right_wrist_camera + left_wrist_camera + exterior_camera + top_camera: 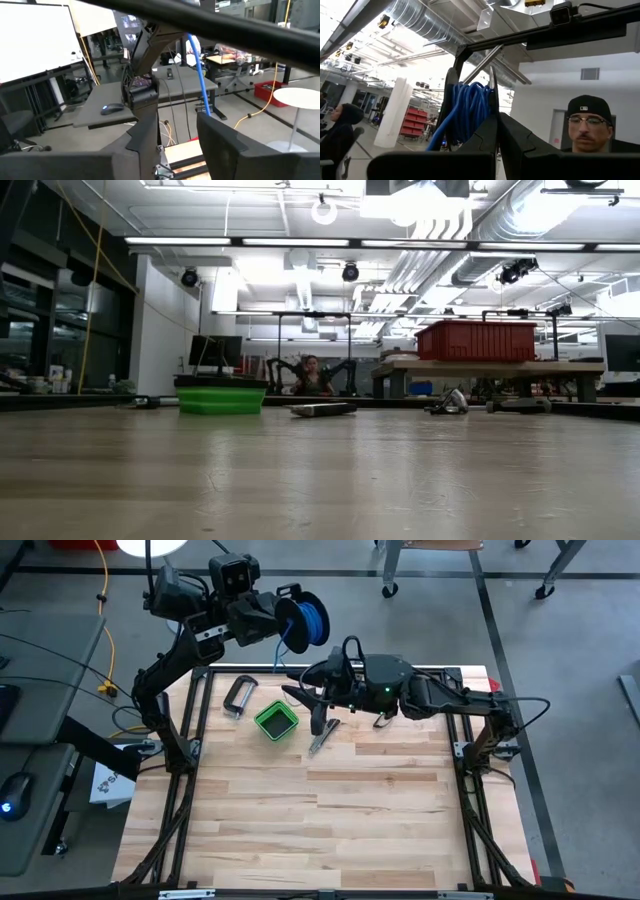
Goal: Coil cords
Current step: Coil the blue wire onto the spool
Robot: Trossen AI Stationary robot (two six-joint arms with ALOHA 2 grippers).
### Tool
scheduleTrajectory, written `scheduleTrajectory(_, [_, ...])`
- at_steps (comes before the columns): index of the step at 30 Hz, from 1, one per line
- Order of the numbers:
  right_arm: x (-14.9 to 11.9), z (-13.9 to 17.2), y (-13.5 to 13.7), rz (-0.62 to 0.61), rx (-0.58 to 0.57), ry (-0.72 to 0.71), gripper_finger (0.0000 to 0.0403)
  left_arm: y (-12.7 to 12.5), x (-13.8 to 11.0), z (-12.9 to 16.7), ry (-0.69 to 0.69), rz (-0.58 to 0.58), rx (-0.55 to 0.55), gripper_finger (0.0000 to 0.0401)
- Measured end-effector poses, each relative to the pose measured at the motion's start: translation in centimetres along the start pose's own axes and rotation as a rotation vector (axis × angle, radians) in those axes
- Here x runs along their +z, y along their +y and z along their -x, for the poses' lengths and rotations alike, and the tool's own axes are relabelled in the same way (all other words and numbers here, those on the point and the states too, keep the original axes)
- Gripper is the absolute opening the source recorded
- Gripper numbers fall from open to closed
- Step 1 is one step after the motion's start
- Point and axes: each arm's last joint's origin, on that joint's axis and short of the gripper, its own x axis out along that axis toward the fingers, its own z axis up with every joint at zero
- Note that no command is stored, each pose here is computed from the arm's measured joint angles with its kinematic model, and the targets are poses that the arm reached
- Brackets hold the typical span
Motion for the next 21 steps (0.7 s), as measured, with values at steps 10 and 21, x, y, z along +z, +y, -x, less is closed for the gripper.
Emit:
scheduleTrajectory(10, [0.2,0.6,1.4,0.0,0.049,-0.008,0.0125,0.0,0.0,0.0,0.004,-0.01,-0.002,0.0001])
scheduleTrajectory(21, [0.3,0.7,1.5,0.095,-0.086,-0.029,0.0138,0.0,0.0,0.0,0.007,-0.008,-0.001,0.0001])
